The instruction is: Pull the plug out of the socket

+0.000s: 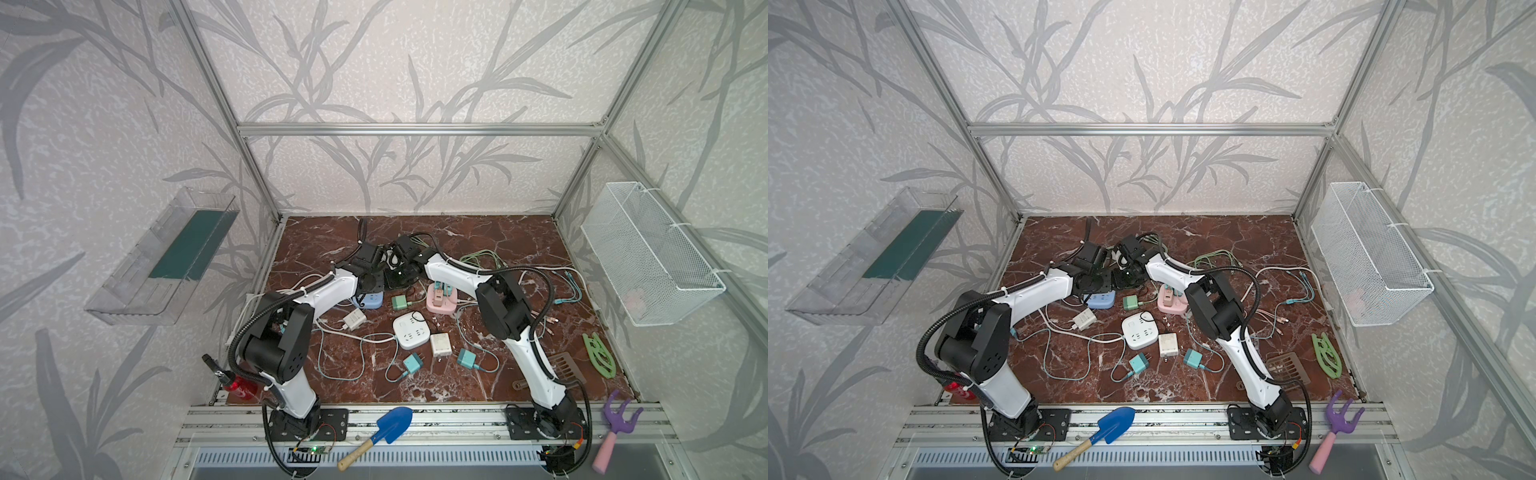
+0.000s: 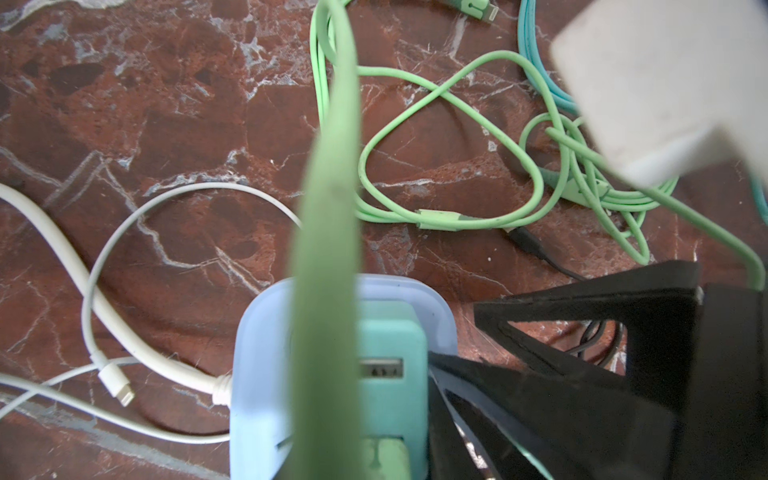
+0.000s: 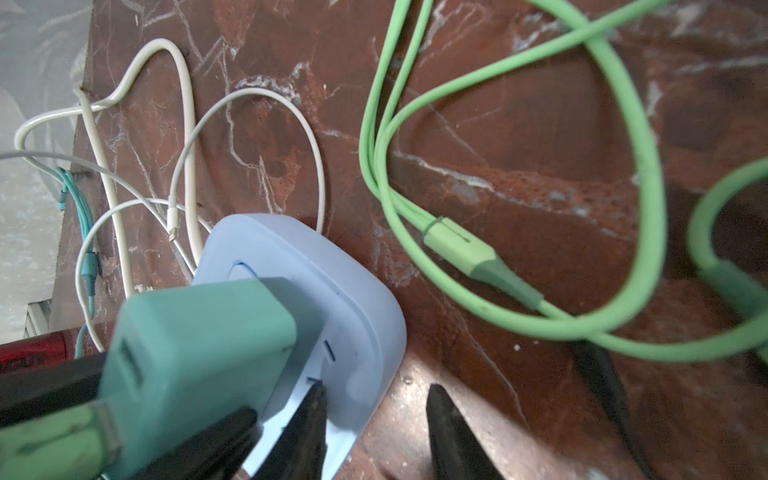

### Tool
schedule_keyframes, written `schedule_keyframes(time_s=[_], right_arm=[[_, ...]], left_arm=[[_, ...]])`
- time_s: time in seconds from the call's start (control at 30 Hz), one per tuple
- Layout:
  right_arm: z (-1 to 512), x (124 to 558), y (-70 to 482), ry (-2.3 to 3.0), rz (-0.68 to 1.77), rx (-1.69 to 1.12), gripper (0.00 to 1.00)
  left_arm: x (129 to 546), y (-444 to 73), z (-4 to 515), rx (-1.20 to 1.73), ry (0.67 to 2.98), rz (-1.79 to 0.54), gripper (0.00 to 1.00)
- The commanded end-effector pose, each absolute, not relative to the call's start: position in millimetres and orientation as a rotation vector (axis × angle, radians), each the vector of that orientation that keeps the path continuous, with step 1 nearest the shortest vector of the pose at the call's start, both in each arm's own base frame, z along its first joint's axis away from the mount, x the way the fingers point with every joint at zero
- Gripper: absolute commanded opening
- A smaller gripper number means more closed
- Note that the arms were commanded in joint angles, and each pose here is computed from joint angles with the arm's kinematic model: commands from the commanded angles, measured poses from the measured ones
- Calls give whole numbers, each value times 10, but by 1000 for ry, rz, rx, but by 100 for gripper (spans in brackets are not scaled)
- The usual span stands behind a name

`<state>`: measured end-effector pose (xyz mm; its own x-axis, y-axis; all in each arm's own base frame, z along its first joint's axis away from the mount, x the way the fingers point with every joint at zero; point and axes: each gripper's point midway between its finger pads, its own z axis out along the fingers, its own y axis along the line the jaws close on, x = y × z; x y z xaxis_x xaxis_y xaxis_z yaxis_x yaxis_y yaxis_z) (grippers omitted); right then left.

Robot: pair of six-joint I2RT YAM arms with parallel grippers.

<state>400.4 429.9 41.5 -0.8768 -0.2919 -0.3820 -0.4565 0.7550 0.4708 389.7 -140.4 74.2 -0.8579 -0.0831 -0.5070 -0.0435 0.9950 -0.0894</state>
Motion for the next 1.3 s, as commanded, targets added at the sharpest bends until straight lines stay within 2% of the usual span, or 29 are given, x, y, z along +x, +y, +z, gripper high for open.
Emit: schedule_keyframes(time_s=[0.0, 0.3, 0.43, 0.7, 1.03, 1.27], right_arm=[[166, 3901, 4071, 2774, 680, -592, 41], [106, 3973, 3911, 2796, 551, -588, 41], [50, 3986, 3872, 2811, 513, -597, 41], [274, 3996, 3980, 2733, 640, -610, 43], [900, 3985, 4203, 2528, 872, -650, 52], [1236, 3902, 4292, 2454, 1049, -644, 60]], left_arm=[[4082, -1505, 1057, -76, 2495, -181, 10], [4024, -1212, 1155, -75, 2488, 26, 9], [4018, -1196, 1182, -55, 2482, 43, 10], [4023, -1117, 1134, -70, 2501, 42, 10], [4192, -1240, 1326, -78, 2434, -212, 11], [4384, -1255, 1233, -72, 2465, -335, 12]])
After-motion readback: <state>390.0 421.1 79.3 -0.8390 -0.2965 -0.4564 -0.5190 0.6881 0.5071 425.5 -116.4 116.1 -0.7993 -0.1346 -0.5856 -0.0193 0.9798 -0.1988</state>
